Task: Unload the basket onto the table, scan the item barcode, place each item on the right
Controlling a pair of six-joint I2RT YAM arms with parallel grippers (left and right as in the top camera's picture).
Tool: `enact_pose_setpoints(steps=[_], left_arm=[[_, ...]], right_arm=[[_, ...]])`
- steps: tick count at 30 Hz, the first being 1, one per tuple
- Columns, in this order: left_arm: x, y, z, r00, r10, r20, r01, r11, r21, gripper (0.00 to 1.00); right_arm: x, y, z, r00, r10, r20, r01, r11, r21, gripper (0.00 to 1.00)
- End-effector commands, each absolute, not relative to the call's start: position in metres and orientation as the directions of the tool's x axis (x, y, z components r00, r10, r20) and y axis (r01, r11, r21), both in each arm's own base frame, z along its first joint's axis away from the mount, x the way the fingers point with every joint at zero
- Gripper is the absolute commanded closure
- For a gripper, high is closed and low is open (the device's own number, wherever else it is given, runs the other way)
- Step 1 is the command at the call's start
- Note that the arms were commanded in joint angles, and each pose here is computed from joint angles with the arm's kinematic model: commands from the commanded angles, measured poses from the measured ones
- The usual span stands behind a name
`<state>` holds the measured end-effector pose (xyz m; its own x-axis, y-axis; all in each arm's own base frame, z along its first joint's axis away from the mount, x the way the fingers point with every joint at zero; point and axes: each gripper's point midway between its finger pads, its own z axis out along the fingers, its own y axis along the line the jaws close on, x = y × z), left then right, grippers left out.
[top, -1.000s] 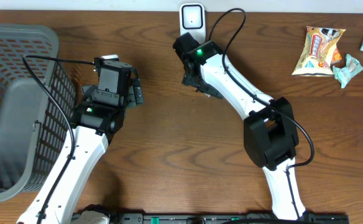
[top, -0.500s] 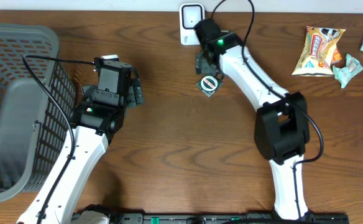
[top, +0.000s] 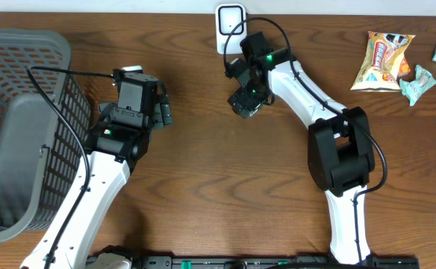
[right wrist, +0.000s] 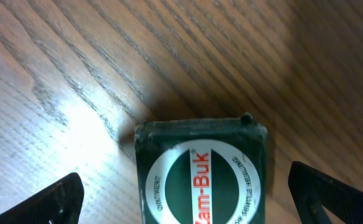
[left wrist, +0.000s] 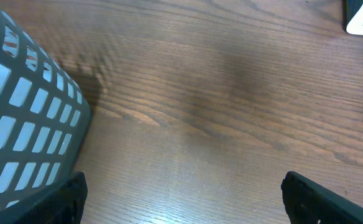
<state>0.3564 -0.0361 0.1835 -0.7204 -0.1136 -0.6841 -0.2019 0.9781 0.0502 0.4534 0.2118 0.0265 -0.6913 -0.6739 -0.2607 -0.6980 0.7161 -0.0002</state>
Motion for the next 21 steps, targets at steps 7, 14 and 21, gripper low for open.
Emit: enact_pose_setpoints(steps=[7, 14, 21], left_arm=[[0.357, -0.032, 0.187, -0.714, -0.104, -0.693, -0.207, 0.976, 0.067, 0.02], [0.357, -0.032, 0.187, -0.714, -0.104, -0.693, -0.207, 0.976, 0.067, 0.02], [0.357, -0.032, 0.187, -0.714, -0.103, -0.692, -0.207, 0.976, 0.067, 0.02]], right_arm=[[0.454, 0.209, -0.002, -0.729, -0.622, -0.285, -0.653, 0.757, 0.017, 0.01], [0.455, 0.211, 0.001, -0.803, -0.526, -0.282, -0.560, 0.827, 0.053, 0.11], [0.458, 0.212, 0.031, -0.931, -0.256, -0.259, -0.298, 0.945, 0.136, 0.13]])
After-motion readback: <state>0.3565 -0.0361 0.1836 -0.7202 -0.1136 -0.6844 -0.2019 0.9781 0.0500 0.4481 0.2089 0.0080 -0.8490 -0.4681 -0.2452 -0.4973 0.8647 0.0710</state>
